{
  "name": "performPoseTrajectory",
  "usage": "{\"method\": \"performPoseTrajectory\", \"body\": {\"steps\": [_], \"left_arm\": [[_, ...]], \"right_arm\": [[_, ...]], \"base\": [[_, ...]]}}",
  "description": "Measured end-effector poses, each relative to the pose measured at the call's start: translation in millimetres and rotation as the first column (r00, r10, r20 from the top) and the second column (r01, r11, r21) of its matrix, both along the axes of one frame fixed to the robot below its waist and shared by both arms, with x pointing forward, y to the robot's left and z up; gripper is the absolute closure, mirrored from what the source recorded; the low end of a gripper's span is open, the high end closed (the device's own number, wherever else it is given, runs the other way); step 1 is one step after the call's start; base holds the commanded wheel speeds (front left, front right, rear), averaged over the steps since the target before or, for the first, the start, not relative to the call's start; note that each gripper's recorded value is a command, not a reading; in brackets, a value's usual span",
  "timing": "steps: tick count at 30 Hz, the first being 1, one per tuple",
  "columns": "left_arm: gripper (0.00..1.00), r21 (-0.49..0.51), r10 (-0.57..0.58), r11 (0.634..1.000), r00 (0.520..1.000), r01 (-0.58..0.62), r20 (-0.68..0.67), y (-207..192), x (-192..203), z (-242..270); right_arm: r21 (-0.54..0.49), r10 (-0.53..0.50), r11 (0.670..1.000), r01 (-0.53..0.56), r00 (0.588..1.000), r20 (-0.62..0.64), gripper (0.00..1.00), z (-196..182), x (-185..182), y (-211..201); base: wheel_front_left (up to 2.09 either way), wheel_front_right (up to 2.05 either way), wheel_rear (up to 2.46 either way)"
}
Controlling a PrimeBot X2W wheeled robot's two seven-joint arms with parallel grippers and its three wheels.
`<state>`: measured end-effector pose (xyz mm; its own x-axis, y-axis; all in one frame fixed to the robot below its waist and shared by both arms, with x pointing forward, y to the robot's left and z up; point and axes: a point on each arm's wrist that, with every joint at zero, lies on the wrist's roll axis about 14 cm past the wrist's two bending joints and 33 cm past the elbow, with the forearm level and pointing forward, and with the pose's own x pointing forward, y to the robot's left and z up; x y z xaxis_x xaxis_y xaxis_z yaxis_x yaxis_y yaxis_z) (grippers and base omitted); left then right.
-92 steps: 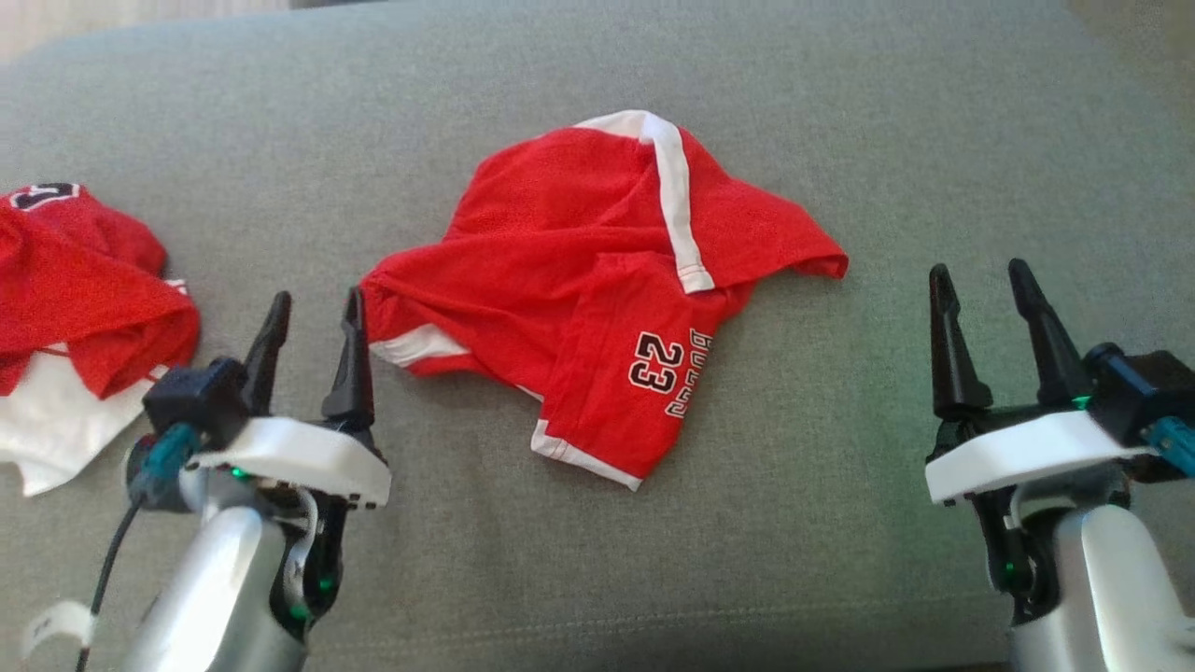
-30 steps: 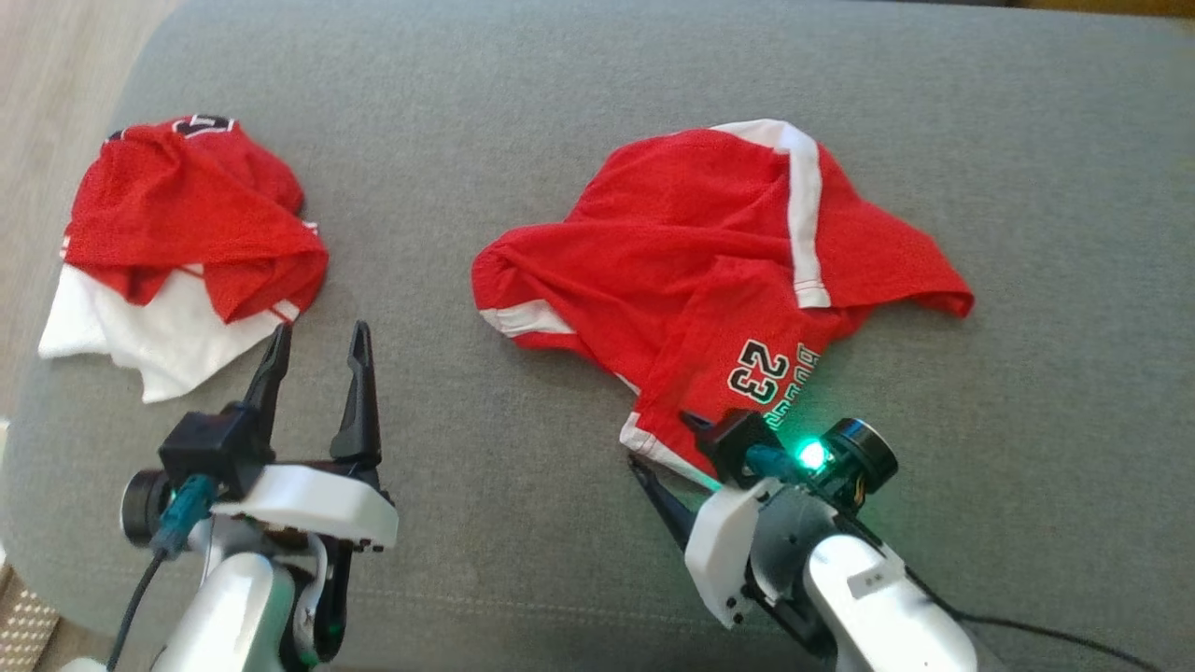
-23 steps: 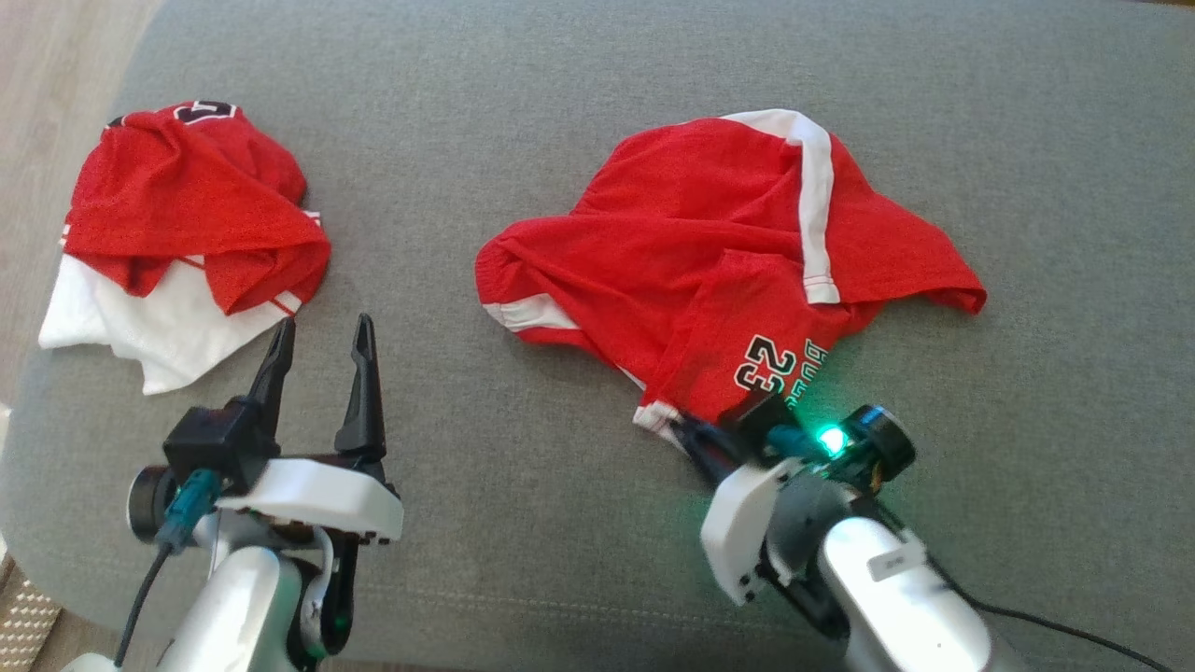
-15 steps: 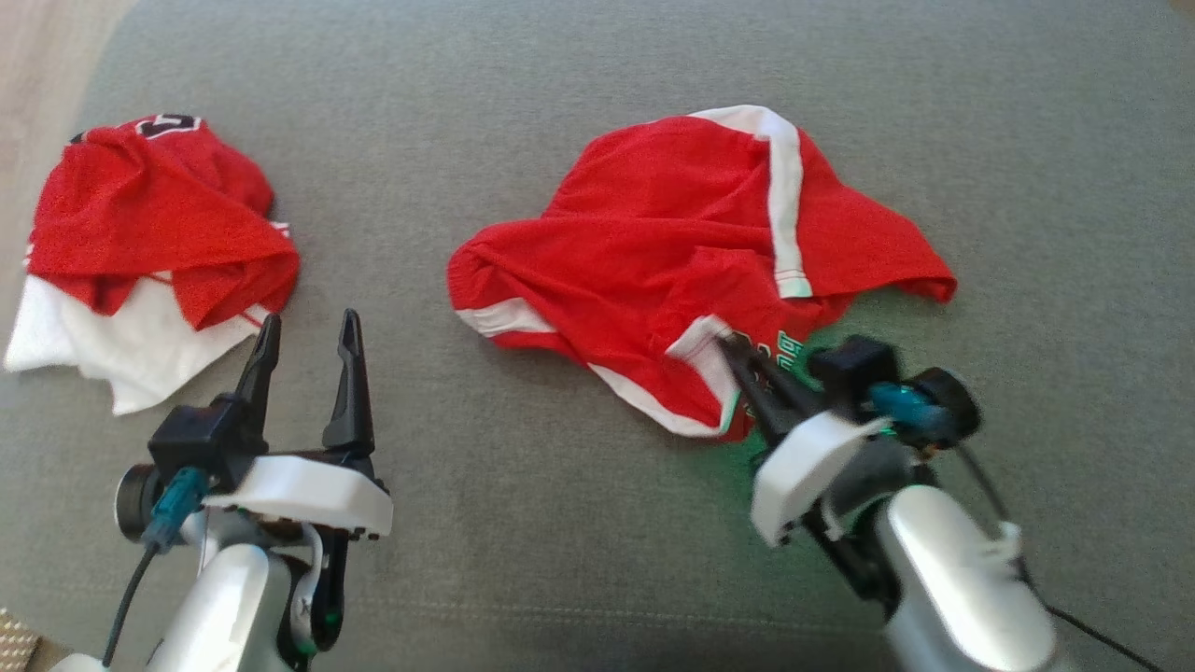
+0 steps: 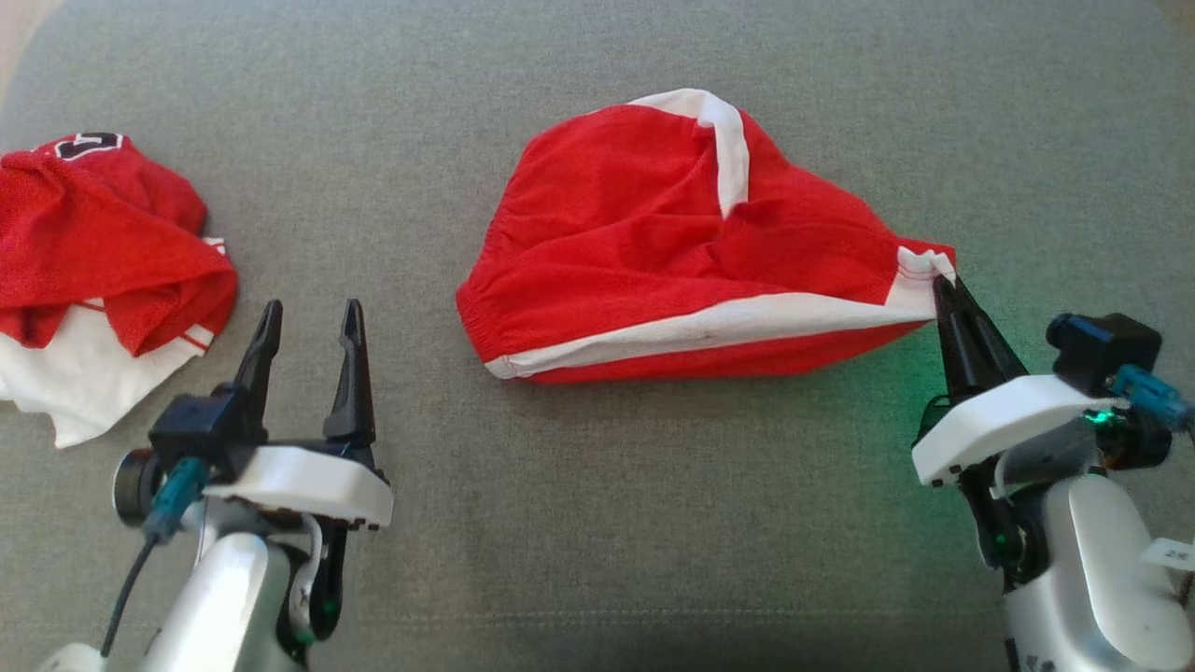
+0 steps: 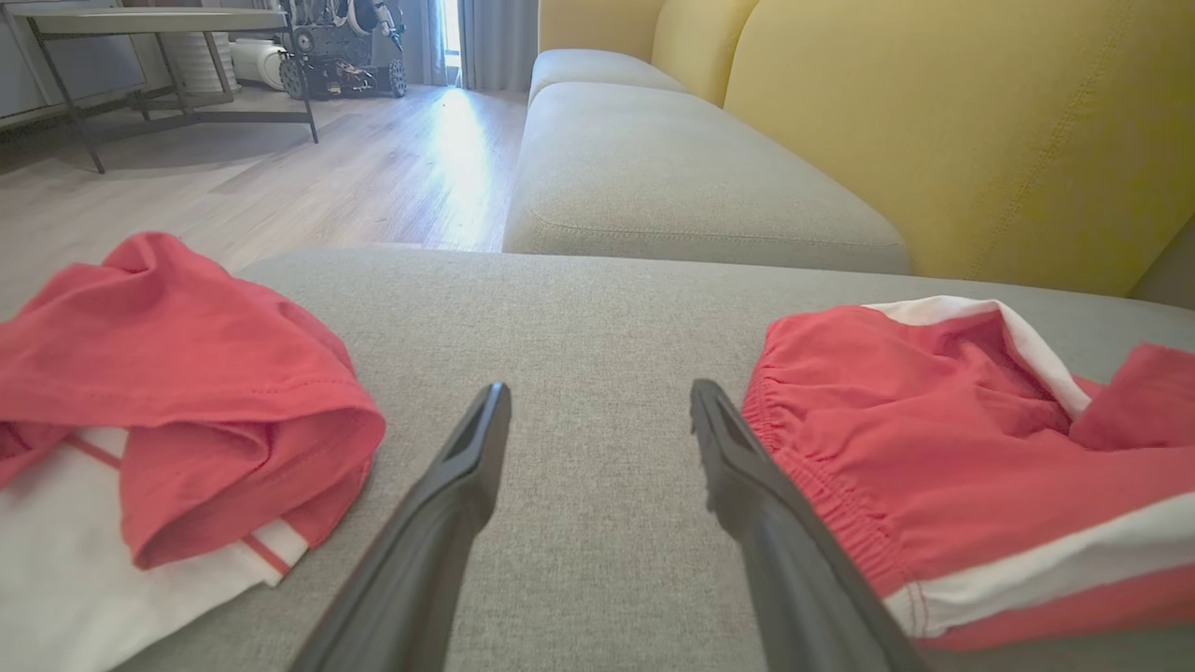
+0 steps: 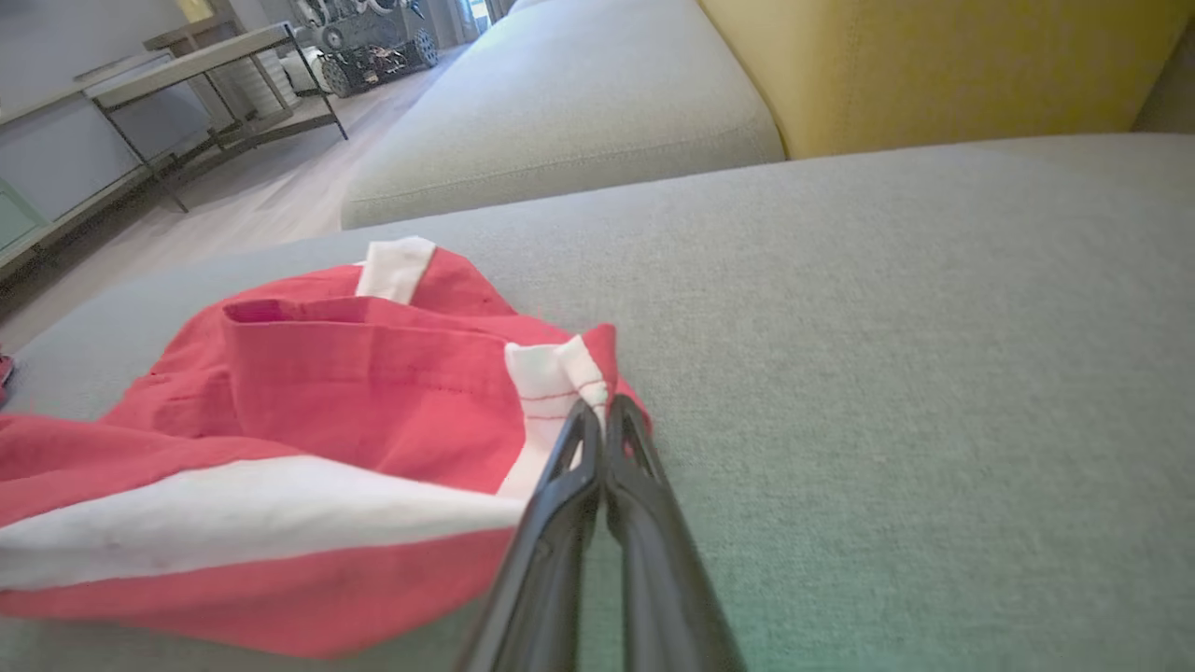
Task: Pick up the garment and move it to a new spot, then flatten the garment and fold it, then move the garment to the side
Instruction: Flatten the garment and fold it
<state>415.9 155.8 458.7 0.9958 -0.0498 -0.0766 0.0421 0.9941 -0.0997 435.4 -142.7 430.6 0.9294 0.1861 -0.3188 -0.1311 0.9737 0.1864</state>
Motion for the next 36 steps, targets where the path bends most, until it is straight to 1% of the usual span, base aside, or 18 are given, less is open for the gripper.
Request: {"method": "performPoseTrajectory", "body": {"steps": [4,9,10,11,12,13,17,22,24,25,27,28,29,31,36], "left_arm": [[0.00,-0.002,-0.012,1.000,1.000,0.012,0.005,-3,7,0],[0.00,0.001,-0.016,1.000,1.000,0.016,0.004,-2,13,-2],[0.00,-0.001,-0.019,1.000,1.000,0.019,0.003,-3,13,-3],[0.00,-0.002,-0.016,1.000,1.000,0.016,0.001,-2,13,-3],[0.00,-0.003,-0.014,1.000,1.000,0.014,-0.003,-2,12,-5],[0.00,-0.005,-0.013,1.000,1.000,0.013,-0.006,-2,12,-6],[0.00,-0.010,-0.021,1.000,1.000,0.021,-0.005,-6,12,-6],[0.00,-0.012,-0.027,1.000,1.000,0.027,0.002,-8,13,-3],[0.00,-0.013,-0.031,0.999,1.000,0.031,0.007,-9,13,-1],[0.00,-0.010,-0.036,0.999,0.999,0.036,0.012,-11,12,0],[0.00,-0.007,-0.042,0.999,0.999,0.042,0.020,-13,12,3],[0.00,-0.007,-0.042,0.999,0.999,0.042,0.020,-13,12,3],[0.00,-0.008,-0.045,0.999,0.999,0.045,0.024,-14,12,5],[0.00,-0.008,-0.054,0.998,0.998,0.054,0.034,-17,10,9],[0.00,-0.002,-0.066,0.998,0.998,0.066,0.026,-19,-3,9]], "right_arm": [[0.012,-0.025,1.000,0.026,0.998,-0.059,1.00,-19,1,-5],[0.023,-0.020,1.000,0.022,0.997,-0.079,1.00,-30,18,0],[0.024,-0.016,1.000,0.018,0.996,-0.085,0.92,-32,22,2],[0.025,-0.014,1.000,0.016,0.996,-0.088,0.65,-33,24,3],[0.024,-0.012,1.000,0.014,0.995,-0.095,0.09,-36,26,4],[0.023,-0.011,1.000,0.014,0.995,-0.101,0.00,-39,26,5],[0.024,-0.024,0.999,0.027,0.994,-0.104,0.00,-44,25,2],[0.027,-0.053,0.998,0.055,0.997,-0.061,0.00,-35,26,-7],[0.032,-0.064,0.997,0.065,0.998,-0.020,0.00,-25,26,-10],[0.037,-0.074,0.997,0.073,0.997,0.034,0.00,-12,26,-12],[0.040,-0.083,0.996,0.079,0.993,0.084,0.00,1,24,-15],[0.040,-0.083,0.996,0.079,0.993,0.084,0.00,1,24,-15],[0.039,-0.085,0.996,0.081,0.990,0.112,0.00,8,22,-17],[0.005,-0.069,0.998,0.069,0.980,0.185,0.00,28,16,-17],[-0.019,-0.035,0.999,0.041,0.963,0.268,0.00,57,1,-9]], "base": [[0.00,0.00,0.00],[0.00,0.00,0.00],[0.00,0.00,0.00],[0.00,0.00,0.00],[0.00,0.00,0.00],[0.00,0.00,0.00],[0.00,0.00,0.00],[0.00,0.00,0.00],[0.00,0.00,0.00],[0.00,0.00,0.00],[0.00,0.00,0.00],[0.00,0.00,0.00],[0.00,0.00,0.00],[0.00,0.00,0.00],[0.00,0.00,0.00]]}}
